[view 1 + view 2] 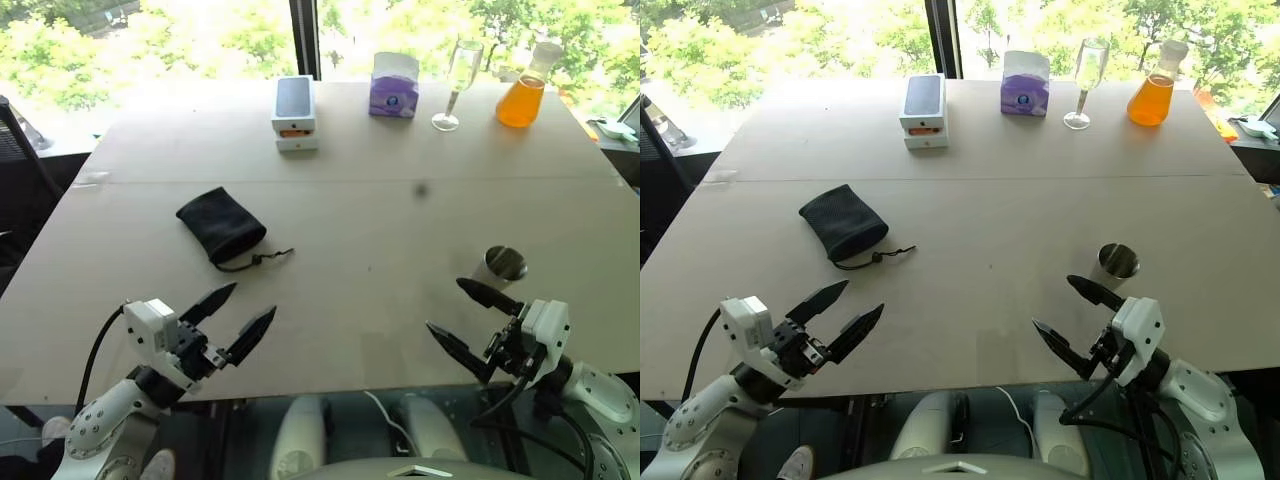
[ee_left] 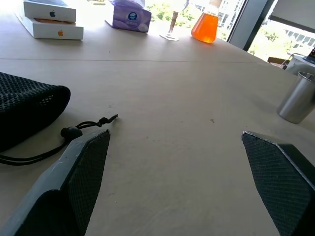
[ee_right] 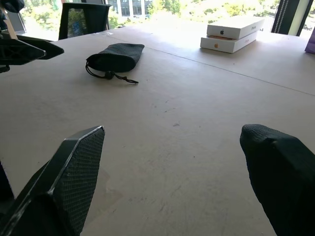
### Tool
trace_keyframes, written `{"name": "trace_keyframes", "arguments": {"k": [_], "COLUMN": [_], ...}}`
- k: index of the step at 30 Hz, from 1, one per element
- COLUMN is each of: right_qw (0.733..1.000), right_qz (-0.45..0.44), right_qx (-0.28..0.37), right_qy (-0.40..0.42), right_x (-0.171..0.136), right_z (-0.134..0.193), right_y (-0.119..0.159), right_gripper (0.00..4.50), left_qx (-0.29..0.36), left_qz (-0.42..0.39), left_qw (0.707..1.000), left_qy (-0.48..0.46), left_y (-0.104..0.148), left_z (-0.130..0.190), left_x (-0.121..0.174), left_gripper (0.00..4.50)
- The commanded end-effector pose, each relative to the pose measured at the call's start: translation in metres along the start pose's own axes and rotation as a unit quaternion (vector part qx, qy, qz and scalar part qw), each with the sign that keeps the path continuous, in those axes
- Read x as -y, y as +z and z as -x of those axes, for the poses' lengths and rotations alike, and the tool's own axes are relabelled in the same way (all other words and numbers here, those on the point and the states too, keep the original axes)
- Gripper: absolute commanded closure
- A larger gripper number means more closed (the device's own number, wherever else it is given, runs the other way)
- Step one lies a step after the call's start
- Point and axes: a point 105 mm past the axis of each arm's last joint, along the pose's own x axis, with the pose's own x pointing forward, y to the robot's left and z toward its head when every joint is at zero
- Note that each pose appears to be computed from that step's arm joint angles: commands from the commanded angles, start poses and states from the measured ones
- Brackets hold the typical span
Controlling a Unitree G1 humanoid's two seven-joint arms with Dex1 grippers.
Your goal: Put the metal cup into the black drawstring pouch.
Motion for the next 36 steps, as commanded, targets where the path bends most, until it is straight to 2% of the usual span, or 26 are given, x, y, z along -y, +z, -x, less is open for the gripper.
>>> {"name": "trace_keyframes", "arguments": {"k": [1,10,12,23,31,36], "right_qw": [1.000,0.998,0.998,0.994,0.992,0.992], "right_qz": [0.019,0.036,0.040,0.064,0.072,0.075], "right_qx": [0.017,0.038,0.042,0.061,0.081,0.080], "right_qy": [0.009,0.026,0.032,0.067,0.071,0.070], "right_x": [-0.002,0.000,0.000,-0.008,-0.006,-0.005], "right_z": [-0.003,-0.017,-0.019,-0.030,-0.040,-0.041], "right_y": [0.011,0.022,0.024,0.032,0.042,0.041], "right_gripper": [0.01,0.01,0.01,0.01,0.01,0.01], "left_qx": [0.015,0.064,0.061,-0.045,-0.094,-0.120], "left_qz": [-0.019,0.004,-0.003,-0.146,-0.272,-0.301], "left_qw": [1.000,0.996,0.997,0.985,0.941,0.923], "left_qy": [0.006,0.061,0.057,0.079,0.180,0.209], "left_y": [0.010,0.039,0.042,0.024,0.027,0.030], "left_z": [-0.004,-0.027,-0.029,-0.031,-0.032,-0.033], "left_x": [-0.006,-0.035,-0.034,-0.032,-0.051,-0.054], "left_gripper": [0.00,0.00,0.00,0.00,0.00,0.00]}}
